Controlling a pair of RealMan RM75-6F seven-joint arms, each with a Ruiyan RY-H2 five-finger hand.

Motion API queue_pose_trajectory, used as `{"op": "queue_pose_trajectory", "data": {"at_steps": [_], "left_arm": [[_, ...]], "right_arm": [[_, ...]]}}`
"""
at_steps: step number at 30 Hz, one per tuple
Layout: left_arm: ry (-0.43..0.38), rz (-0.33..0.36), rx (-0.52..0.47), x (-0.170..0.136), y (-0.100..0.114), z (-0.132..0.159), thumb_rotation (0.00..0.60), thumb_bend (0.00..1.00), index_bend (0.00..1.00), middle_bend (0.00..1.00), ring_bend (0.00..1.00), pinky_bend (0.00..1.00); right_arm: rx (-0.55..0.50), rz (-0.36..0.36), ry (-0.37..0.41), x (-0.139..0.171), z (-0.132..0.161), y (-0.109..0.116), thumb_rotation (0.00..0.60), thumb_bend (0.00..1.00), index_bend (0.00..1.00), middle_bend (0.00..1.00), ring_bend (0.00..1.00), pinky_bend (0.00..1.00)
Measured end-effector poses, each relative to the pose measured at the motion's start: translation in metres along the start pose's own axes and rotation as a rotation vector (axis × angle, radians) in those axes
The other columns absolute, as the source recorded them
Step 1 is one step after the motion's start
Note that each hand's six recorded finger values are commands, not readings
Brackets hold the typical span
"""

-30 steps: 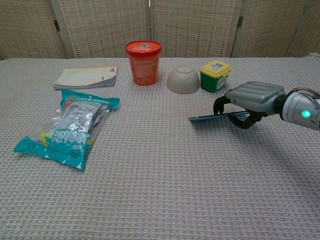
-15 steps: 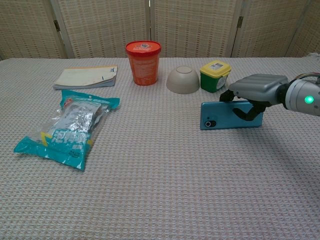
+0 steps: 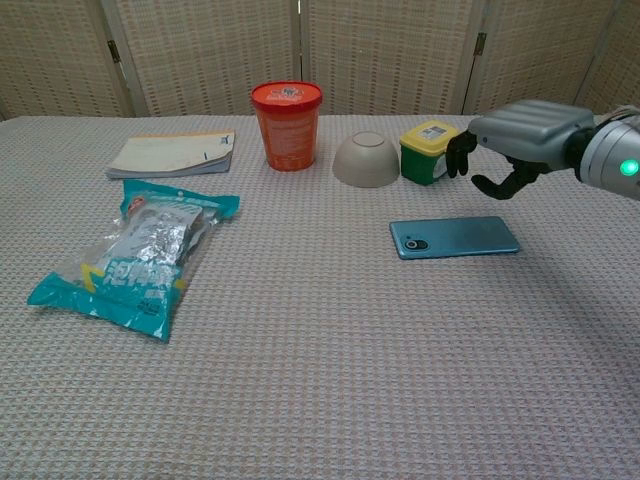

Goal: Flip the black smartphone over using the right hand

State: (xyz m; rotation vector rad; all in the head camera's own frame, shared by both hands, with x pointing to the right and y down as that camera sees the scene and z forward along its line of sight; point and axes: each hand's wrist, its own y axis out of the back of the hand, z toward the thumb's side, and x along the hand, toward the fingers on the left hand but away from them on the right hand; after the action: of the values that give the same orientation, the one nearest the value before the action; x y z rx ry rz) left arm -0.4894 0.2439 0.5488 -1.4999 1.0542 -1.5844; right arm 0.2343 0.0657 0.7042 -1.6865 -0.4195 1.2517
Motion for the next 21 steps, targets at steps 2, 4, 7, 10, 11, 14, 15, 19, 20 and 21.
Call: {"op": "queue_pose_trajectory", "data": {"at_steps": [2, 4, 7, 10, 11, 14, 15, 19, 20, 21], "left_arm": [[-0.004, -0.002, 0.002, 0.001, -0.001, 0.001, 0.6, 0.2, 0.23, 0.22, 0.16, 0.25], [-0.01, -0.002, -0.001, 0.002, -0.002, 0.003, 0.6, 0.2, 0.23, 0.22, 0.16, 0.25], [-0.02, -0.001, -0.005, 0.004, -0.002, 0.006, 0.6, 0.2, 0.23, 0.22, 0.16, 0.25], [-0.029, 0.0, -0.007, 0.006, -0.003, 0.01, 0.6, 0.2, 0.23, 0.22, 0.16, 0.25], [-0.031, 0.001, -0.007, 0.007, -0.003, 0.011, 0.6, 0.2, 0.23, 0.22, 0.16, 0.25], [-0.038, 0.004, -0.006, 0.008, -0.003, 0.015, 0.6, 0.2, 0.23, 0.22, 0.16, 0.25], [-0.041, 0.005, -0.006, 0.008, -0.003, 0.017, 0.6, 0.2, 0.23, 0.22, 0.16, 0.25], [-0.061, 0.013, -0.011, 0.008, -0.003, 0.027, 0.6, 0.2, 0.23, 0.22, 0.16, 0.25], [-0.063, 0.015, -0.011, 0.008, -0.003, 0.028, 0.6, 0.2, 0.23, 0.22, 0.16, 0.25], [-0.065, 0.018, -0.012, 0.008, -0.003, 0.029, 0.6, 0.2, 0.23, 0.22, 0.16, 0.25]], "right_arm": [[0.001, -0.033, -0.022, 0.017, -0.012, 0.009, 0.6, 0.45, 0.39, 0.35, 0.24, 0.26], [0.001, -0.059, -0.047, 0.035, -0.024, 0.016, 0.6, 0.34, 0.39, 0.34, 0.24, 0.26], [-0.002, -0.1, -0.101, 0.069, -0.045, 0.024, 0.6, 0.19, 0.36, 0.33, 0.25, 0.26], [-0.011, -0.139, -0.162, 0.107, -0.065, 0.03, 0.6, 0.09, 0.33, 0.3, 0.24, 0.26], [-0.017, -0.154, -0.186, 0.123, -0.072, 0.032, 0.6, 0.07, 0.32, 0.29, 0.24, 0.26], [-0.043, -0.183, -0.242, 0.167, -0.087, 0.034, 0.6, 0.05, 0.3, 0.28, 0.24, 0.26], [-0.048, -0.191, -0.257, 0.179, -0.09, 0.034, 0.6, 0.05, 0.29, 0.28, 0.24, 0.26], [-0.063, -0.221, -0.323, 0.229, -0.1, 0.033, 0.6, 0.05, 0.29, 0.28, 0.24, 0.26], [-0.071, -0.225, -0.342, 0.244, -0.101, 0.031, 0.6, 0.06, 0.29, 0.28, 0.24, 0.26], [-0.081, -0.227, -0.353, 0.255, -0.101, 0.03, 0.6, 0.06, 0.29, 0.28, 0.24, 0.26]]}}
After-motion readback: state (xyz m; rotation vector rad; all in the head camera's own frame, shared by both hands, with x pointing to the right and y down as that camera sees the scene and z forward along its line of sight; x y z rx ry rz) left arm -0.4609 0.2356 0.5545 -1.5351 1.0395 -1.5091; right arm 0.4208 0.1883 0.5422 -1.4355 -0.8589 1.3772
